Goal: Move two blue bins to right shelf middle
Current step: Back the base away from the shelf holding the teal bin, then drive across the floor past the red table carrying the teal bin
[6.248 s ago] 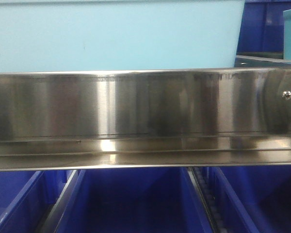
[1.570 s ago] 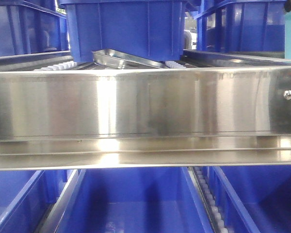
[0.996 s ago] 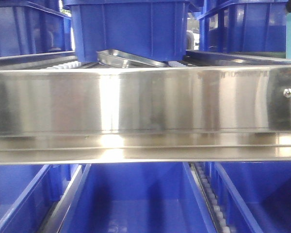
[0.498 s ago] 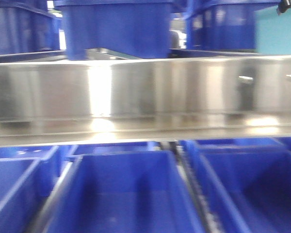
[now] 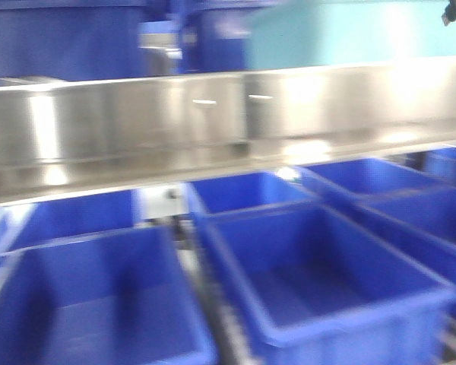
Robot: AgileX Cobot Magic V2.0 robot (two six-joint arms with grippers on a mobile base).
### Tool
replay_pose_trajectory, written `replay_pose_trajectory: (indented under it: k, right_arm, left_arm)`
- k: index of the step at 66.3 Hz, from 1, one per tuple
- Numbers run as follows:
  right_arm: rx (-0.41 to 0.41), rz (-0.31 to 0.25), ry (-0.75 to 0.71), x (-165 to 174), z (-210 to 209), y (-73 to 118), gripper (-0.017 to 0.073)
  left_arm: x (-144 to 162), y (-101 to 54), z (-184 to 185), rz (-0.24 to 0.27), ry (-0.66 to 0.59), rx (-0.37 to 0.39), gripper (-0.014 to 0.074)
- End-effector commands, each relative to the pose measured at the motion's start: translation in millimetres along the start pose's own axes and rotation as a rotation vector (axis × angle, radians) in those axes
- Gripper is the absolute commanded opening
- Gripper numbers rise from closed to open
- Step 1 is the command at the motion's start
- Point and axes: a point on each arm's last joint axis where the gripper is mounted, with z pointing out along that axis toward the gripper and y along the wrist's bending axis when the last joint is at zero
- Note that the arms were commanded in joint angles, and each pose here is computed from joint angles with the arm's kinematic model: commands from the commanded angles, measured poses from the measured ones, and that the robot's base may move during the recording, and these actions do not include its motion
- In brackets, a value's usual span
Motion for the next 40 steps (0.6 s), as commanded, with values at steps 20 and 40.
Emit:
replay_pose_trajectory:
  k: [20, 40]
  right_arm:
    - [-0.043, -0.003, -0.091, -9.2, -9.7, 4.5, -0.0151]
    - [-0.043, -0.003, -0.091, -9.2, -9.7, 4.5, -0.0151]
  left_arm:
    - [-5.5, -6.6, -10.7, -0.016, -0.06, 0.069, -0.0111]
    - [-5.5, -6.6, -10.7, -0.016, -0.06, 0.069, -0.0111]
